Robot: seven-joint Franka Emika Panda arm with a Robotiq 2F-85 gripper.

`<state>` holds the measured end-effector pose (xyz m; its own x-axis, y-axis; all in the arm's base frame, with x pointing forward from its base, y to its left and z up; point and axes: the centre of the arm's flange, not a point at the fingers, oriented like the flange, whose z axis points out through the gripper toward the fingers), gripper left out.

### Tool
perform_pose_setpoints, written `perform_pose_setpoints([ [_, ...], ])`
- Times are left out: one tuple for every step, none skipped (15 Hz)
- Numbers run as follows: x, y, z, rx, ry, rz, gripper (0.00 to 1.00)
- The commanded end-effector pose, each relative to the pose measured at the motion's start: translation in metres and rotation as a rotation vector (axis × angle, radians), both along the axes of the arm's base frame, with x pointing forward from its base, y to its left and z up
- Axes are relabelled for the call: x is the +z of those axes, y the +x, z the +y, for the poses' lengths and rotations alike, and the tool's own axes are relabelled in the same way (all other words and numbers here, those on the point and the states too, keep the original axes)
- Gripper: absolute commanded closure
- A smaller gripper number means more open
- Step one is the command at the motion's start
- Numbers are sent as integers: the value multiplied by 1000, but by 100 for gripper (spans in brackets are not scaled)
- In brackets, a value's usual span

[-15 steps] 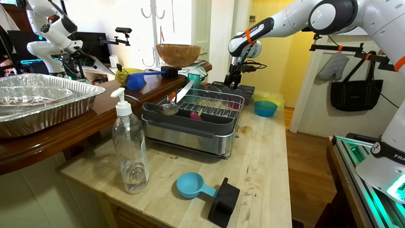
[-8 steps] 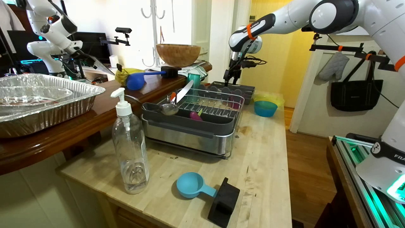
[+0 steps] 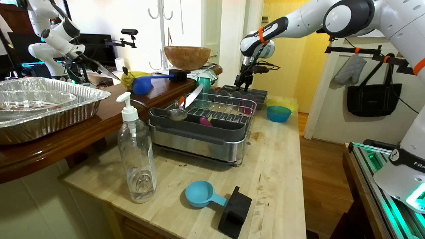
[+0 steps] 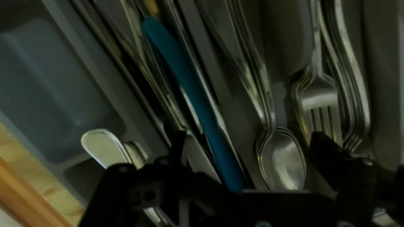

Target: Make the blue plastic knife in the utensil rack to face the opposite direction

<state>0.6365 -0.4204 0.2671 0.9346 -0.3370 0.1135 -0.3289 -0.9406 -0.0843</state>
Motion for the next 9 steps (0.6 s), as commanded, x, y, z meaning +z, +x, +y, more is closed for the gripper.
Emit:
perform_pose_setpoints([
  [-12, 6, -8, -4, 23, -11, 20],
  [-14, 5, -8, -4, 26, -9, 27],
  [-16, 4, -8, -4, 31, -5, 20],
  [-18, 3, -8, -4, 34, -3, 14],
  [-19, 3, -8, -3, 35, 0, 15],
  [-20, 2, -9, -1, 34, 0, 7],
  [-20, 2, -10, 0, 35, 1, 3],
  [-21, 2, -10, 0, 37, 3, 2],
  [-22, 1, -10, 0, 39, 4, 0],
])
